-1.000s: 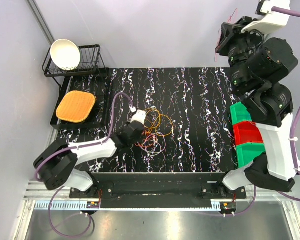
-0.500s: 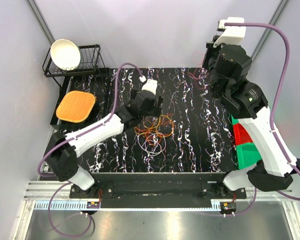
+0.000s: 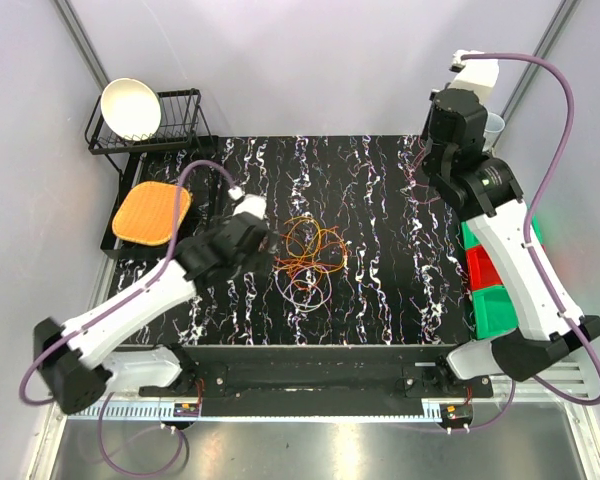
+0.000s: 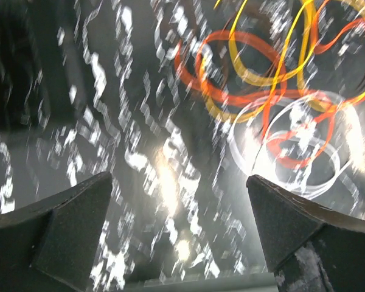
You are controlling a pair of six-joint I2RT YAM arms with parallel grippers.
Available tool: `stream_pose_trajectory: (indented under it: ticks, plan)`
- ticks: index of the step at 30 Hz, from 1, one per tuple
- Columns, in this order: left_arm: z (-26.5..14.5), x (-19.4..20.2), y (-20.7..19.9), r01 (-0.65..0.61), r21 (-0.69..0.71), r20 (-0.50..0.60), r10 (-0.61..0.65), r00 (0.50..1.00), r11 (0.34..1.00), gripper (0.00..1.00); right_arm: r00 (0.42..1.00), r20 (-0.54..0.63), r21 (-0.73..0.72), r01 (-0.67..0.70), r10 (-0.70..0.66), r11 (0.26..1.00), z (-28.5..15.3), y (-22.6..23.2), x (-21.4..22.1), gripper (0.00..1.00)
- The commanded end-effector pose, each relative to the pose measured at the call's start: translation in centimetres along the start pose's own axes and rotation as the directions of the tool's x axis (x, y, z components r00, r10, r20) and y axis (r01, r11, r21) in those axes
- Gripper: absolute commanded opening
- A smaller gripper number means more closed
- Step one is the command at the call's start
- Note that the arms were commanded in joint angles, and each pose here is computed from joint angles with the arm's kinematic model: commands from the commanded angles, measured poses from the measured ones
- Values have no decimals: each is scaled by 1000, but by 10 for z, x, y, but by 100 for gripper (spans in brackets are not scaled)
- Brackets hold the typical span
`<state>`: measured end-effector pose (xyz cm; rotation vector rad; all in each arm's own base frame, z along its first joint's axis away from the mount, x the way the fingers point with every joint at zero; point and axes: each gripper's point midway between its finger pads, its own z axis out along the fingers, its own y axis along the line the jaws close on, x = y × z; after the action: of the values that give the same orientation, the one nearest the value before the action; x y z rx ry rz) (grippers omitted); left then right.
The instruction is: Untangle the cables
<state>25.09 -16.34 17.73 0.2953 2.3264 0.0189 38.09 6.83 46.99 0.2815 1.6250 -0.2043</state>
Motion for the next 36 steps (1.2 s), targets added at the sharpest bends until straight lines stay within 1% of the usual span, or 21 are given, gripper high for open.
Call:
stream_pose_trajectory:
  ticks: [1,2,4,5,6,7,8,10,11,13,15,18,20,21,22,23,25,27,30,34,36]
  plan:
    - [-23,36,18,53,16,-51,-53,997,998,99,993,12,150,-121,120,981,14,-42,9,0]
    - [-32,36,22,70,38,-18,-69,997,997,99,990,14,175,-140,139,975,17,-49,12,0]
    - [-34,47,28,97,42,0,-97,995,994,99,990,10,239,-139,141,961,24,-71,21,0]
    - [-45,42,33,139,61,59,-143,988,988,99,988,10,251,-153,156,956,26,-77,23,0]
    - [-48,42,35,156,78,88,-163,983,985,99,987,-1,253,-154,160,955,29,-80,29,0]
    - [-48,43,32,157,109,112,-170,979,981,99,985,7,274,-167,172,947,30,-92,29,0]
    - [-57,39,35,169,143,161,-192,968,975,99,982,12,283,-185,190,941,29,-96,30,0]
    - [-60,38,40,180,149,198,-208,958,972,99,982,25,337,-187,189,923,27,-110,35,0]
    - [-65,36,41,187,163,217,-220,951,969,99,984,39,393,-177,176,902,24,-121,35,0]
    - [-68,37,41,188,180,225,-227,948,966,99,987,40,440,-160,159,884,21,-131,40,0]
    - [-70,36,41,191,189,235,-234,944,963,99,988,52,508,-152,145,848,16,-145,44,0]
    - [-69,36,41,188,188,234,-230,945,964,99,987,77,576,-159,141,801,6,-162,47,0]
    - [-68,37,38,179,194,226,-222,949,964,99,982,114,618,-188,150,763,-5,-175,45,0]
    - [-69,37,37,177,198,224,-220,949,964,99,983,112,635,-184,146,750,-7,-180,52,0]
    - [-68,37,37,176,199,223,-219,950,964,99,978,137,641,-210,159,738,-13,-185,51,0]
    - [-68,37,36,173,201,222,-217,951,964,99,981,125,656,-194,148,729,-14,-189,60,0]
    - [-69,36,36,172,206,223,-217,950,963,99,977,145,662,-213,156,718,-17,-197,62,0]
    - [-69,36,36,169,209,228,-216,949,963,99,980,132,679,-198,147,707,-18,-202,71,0]
    - [-70,36,34,163,222,232,-215,949,961,99,978,147,707,-207,146,677,-26,-214,76,0]
    - [-70,35,35,162,217,235,-212,949,963,99,967,198,736,-255,160,628,-43,-231,78,0]
    - [-70,35,35,161,214,233,-211,949,963,99,968,198,751,-252,156,610,-46,-238,83,0]
